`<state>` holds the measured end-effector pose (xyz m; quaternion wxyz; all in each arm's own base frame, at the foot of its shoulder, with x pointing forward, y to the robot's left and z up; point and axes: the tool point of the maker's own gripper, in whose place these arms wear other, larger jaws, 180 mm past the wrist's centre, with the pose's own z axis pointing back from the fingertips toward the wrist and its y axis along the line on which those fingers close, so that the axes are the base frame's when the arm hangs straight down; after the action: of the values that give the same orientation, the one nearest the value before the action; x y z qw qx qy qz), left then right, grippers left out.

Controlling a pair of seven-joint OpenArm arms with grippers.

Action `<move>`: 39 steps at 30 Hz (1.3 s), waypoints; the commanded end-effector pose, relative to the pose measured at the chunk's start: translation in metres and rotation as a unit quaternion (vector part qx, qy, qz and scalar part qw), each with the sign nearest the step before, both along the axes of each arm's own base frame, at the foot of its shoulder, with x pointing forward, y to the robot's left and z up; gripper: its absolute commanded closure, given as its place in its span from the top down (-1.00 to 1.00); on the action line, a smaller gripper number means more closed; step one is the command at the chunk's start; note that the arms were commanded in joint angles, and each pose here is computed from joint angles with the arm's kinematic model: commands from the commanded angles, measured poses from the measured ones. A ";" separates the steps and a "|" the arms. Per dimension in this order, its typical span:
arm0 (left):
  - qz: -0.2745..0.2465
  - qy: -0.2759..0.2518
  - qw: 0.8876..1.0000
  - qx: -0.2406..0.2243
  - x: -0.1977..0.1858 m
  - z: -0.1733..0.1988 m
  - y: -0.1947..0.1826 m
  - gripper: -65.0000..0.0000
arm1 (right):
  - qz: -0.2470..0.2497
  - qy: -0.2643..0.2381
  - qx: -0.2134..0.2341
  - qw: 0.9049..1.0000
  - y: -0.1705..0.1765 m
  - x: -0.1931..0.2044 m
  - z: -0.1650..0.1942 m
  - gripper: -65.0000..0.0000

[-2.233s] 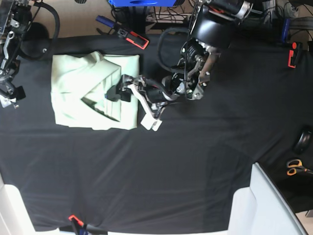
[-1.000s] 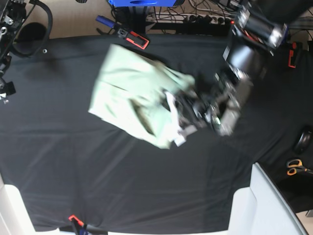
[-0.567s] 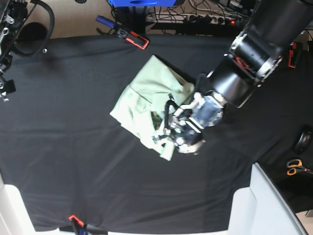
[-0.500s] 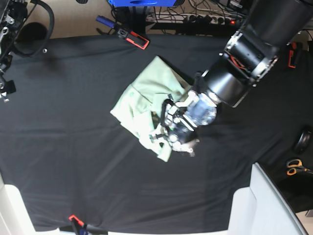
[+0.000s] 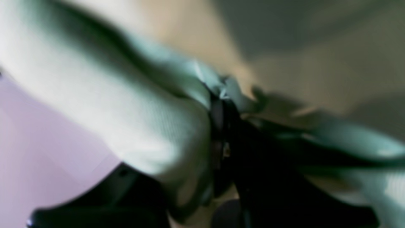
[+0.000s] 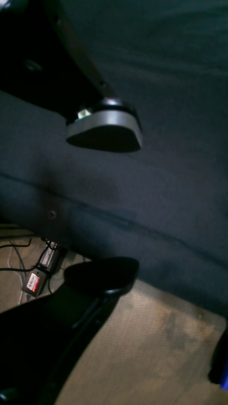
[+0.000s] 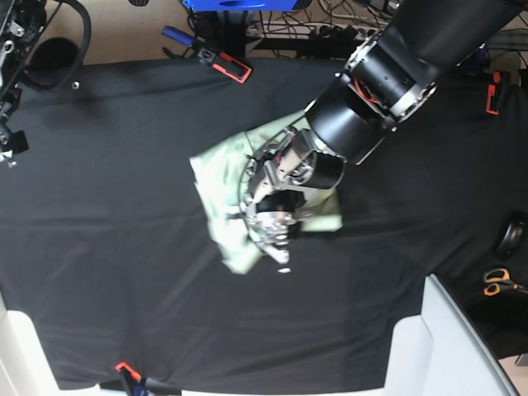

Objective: Fold the T-shirt properly
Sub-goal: 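Release the shirt and smooth its edge with the left gripper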

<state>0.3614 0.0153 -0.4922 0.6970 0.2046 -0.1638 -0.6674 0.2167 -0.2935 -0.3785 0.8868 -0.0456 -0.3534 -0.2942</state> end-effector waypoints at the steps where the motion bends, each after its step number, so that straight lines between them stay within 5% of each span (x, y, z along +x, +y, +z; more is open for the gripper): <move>1: -0.033 0.009 0.996 -0.088 -0.002 0.009 -0.052 -1.00 | 0.002 -0.016 -0.020 1.000 -0.008 0.006 0.012 0.50; 8: -0.057 0.004 0.992 -0.114 -0.005 0.018 -0.087 -1.00 | 0.002 -0.017 -0.021 1.000 -0.008 0.007 0.012 0.50; 30: 0.000 -0.016 0.996 -0.086 0.025 0.031 -0.050 -1.00 | 0.005 -0.019 -0.021 1.000 -0.007 0.009 0.013 0.50; 37: 0.015 -0.053 0.997 -0.058 0.060 0.060 -0.034 0.36 | 0.005 -0.018 -0.021 1.000 -0.008 0.008 0.013 0.50; 39: 0.015 -0.066 0.996 -0.056 0.071 0.071 -0.033 0.60 | 0.005 -0.018 -0.022 1.000 -0.008 0.008 0.013 0.50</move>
<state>0.4189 -0.0083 -0.4389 0.7125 0.2012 -0.2207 -0.6349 0.2193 -0.2945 -0.3766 0.8865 -0.0462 -0.3564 -0.2915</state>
